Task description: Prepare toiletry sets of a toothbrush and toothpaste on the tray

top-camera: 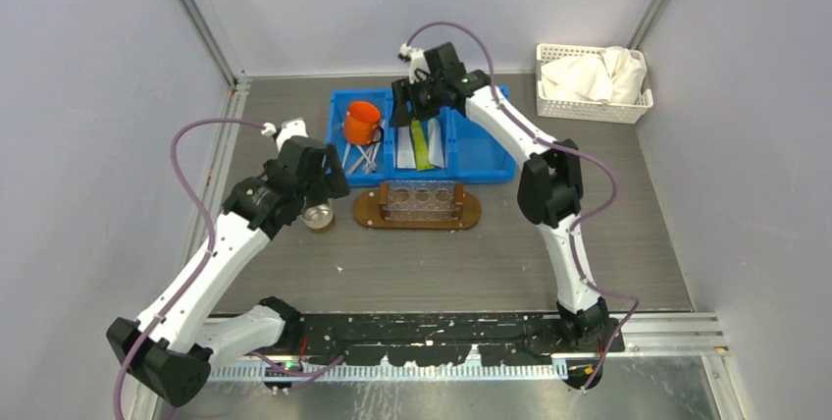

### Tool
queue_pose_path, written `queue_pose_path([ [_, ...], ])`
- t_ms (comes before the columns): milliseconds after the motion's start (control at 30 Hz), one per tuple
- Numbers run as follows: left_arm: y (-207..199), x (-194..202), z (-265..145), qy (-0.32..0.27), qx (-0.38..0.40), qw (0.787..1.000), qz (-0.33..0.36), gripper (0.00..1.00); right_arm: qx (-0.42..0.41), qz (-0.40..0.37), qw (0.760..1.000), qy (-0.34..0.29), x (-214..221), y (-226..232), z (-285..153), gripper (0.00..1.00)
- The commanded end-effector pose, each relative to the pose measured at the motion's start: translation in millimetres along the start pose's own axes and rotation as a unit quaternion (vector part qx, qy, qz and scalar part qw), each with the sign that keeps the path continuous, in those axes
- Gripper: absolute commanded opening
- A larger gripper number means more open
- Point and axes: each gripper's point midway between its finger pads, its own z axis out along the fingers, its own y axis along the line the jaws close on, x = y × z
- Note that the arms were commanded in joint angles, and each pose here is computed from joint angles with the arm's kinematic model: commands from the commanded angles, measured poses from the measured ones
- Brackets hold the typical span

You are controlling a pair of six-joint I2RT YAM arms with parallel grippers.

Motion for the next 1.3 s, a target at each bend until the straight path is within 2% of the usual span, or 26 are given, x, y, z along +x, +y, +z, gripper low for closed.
queue_pose_path([
  [0, 0.0, 1.1, -15.8, -0.015, 0.03, 0.999, -0.024, 0.9, -0.063, -0.072, 0.995, 0.024, 19.5, 19.6, 27.2, 0.66],
  [133, 0.6, 7.7, -10.9, -0.012, 0.033, 0.999, -0.018, 0.9, -0.055, -0.113, 0.992, -0.012, 11.0, 30.9, 44.4, 0.66],
  [233, 1.3, 13.7, 2.6, -0.007, 0.021, 1.0, -0.011, 0.85, -0.013, -0.133, 0.99, -0.046, -0.3, 35.3, 48.9, 0.66],
  [333, -9.7, 8.2, 20.3, -0.013, 0.019, 1.0, -0.013, 0.8, 0.024, -0.127, 0.99, -0.055, -0.3, 33.4, 43.4, 0.66],
  [433, -27.5, -10.5, 42.2, -0.02, 0.006, 1.0, -0.009, 0.76, 0.058, -0.105, 0.991, -0.067, 7.7, 27.8, 20.1, 0.66],
  [567, -46.7, -40.1, 67.0, -0.019, -0.032, 0.999, 0.015, 0.74, 0.107, -0.091, 0.983, -0.115, 8.9, 24.5, -39.5, 0.68],
  [700, -63.4, -64.7, 84.9, -0.046, -0.039, 0.998, 0.021, 0.76, 0.134, -0.075, 0.976, -0.153, 3.2, 28.6, -96.4, 0.77],
  [767, -70.9, -71.9, 99.3, -0.05, -0.046, 0.997, 0.03, 0.76, 0.11, -0.063, 0.981, -0.148, 2.9, 34.1, -109.2, 0.79],
  [900, -73.4, -78.7, 132.1, -0.039, -0.079, 0.995, 0.046, 0.73, 0.116, -0.048, 0.983, -0.135, 11.0, 34.8, -123.7, 0.76],
  [967, -73.9, -83.0, 148.0, -0.033, -0.094, 0.994, 0.054, 0.59, 0.109, -0.035, 0.984, -0.137, 20.8, 37.8, -129.2, 0.75],
  [1000, -74.8, -85.2, 156.0, -0.033, -0.1, 0.992, 0.064, 0.56, 0.104, -0.029, 0.984, -0.139, 26.0, 39.3, -131.8, 0.75],
  [1167, -84.6, -103.3, 180.0, -0.04, -0.122, 0.988, 0.084, 0.56, 0.095, -0.006, 0.988, -0.124, 65.8, 35.7, -132.7, 0.75],
  [1267, -84.3, -111.8, 190.2, -0.046, -0.134, 0.987, 0.078, 0.6, 0.099, -0.004, 0.989, -0.106, 86.3, 30.0, -130.9, 0.75],
])
